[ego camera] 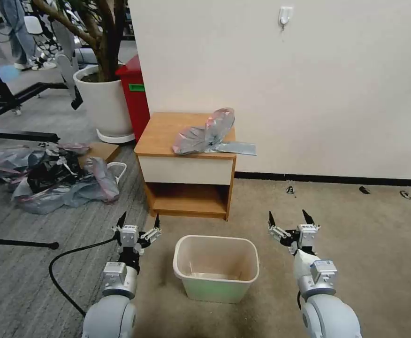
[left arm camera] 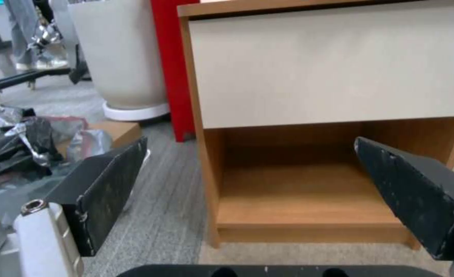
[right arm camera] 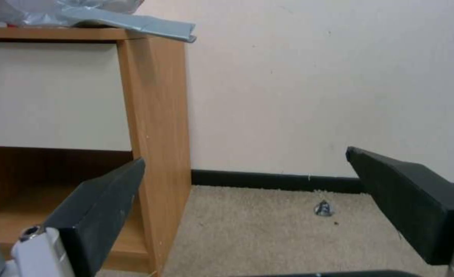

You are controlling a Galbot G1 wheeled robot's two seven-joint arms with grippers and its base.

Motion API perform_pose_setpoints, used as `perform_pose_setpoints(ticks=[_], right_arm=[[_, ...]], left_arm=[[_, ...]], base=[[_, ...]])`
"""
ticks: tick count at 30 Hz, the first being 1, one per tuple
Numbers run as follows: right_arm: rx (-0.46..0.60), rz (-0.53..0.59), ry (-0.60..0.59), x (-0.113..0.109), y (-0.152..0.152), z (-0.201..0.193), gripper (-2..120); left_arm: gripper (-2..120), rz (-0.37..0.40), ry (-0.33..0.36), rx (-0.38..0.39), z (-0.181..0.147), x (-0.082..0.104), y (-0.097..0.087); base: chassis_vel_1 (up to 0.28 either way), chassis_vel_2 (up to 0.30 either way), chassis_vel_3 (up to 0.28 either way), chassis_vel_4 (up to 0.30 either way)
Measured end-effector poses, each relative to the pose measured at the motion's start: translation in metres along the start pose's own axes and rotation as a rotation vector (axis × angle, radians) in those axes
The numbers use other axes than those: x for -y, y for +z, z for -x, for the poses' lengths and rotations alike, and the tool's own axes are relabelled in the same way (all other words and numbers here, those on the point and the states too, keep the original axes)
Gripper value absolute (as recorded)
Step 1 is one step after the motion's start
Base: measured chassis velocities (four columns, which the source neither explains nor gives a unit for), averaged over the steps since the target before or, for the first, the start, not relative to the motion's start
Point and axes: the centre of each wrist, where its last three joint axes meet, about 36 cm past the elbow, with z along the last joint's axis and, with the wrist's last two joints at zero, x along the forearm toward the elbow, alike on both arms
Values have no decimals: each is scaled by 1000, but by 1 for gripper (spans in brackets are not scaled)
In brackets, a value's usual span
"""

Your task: Pick up the garbage bag from the table and place it over the trash can.

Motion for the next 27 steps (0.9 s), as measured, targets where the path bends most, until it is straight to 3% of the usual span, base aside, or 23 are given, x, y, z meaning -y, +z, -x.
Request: perform_pose_setpoints(ticks=[27], right_arm=[[0,0,0,0,0,0,100]], left_arm=[[100,-1,0,-1,0,0,0]], base=[[0,0,0,0]])
